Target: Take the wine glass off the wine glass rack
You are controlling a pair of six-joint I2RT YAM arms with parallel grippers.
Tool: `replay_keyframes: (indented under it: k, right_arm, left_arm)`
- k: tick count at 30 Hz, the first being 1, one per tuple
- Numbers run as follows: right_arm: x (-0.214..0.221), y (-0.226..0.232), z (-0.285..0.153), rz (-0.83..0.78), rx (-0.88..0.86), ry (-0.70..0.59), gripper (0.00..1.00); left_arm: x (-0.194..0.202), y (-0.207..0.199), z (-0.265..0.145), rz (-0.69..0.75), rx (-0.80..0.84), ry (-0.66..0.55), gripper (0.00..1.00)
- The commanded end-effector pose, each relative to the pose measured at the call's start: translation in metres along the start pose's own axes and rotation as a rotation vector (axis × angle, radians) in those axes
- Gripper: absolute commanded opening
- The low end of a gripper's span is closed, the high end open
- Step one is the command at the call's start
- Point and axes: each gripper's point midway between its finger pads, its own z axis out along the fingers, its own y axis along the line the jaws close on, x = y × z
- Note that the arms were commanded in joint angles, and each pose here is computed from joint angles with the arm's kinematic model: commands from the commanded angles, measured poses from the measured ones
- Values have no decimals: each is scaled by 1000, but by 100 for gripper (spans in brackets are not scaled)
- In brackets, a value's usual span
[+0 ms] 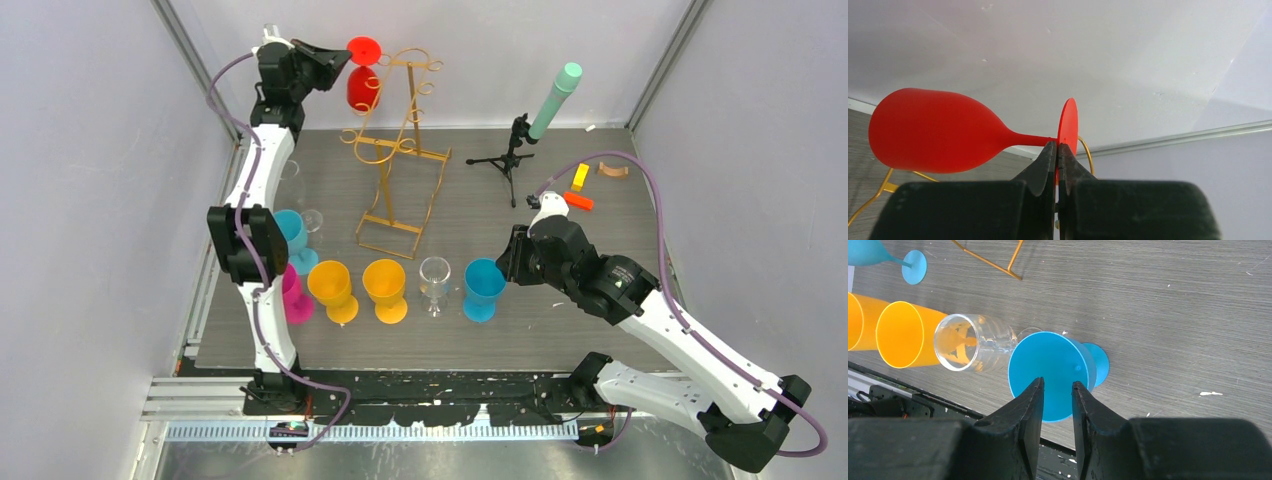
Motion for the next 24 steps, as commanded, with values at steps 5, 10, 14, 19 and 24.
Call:
replay_keyframes:
  k: [5,10,14,19,24]
  right_arm:
    - [-11,6,-3,27,-25,-54,38]
    - [-14,8,-6,40,-50,-78,54]
    - [-20,14,-9,58,-87,-112,58]
    - [-30,22,-14,76,-130,-151,60]
    - [-42,30,-21,99,-175,-208,65]
  left_arm:
    - [-46,-67,-45,25,142,-116,0]
    - [-64,-88,-84,118,157,-116,0]
    - [-70,-119,-123,163,190,-125,0]
    - [-55,-166,-164,206,290,-66,0]
    - [-38,-216,-212,205,433,-31,0]
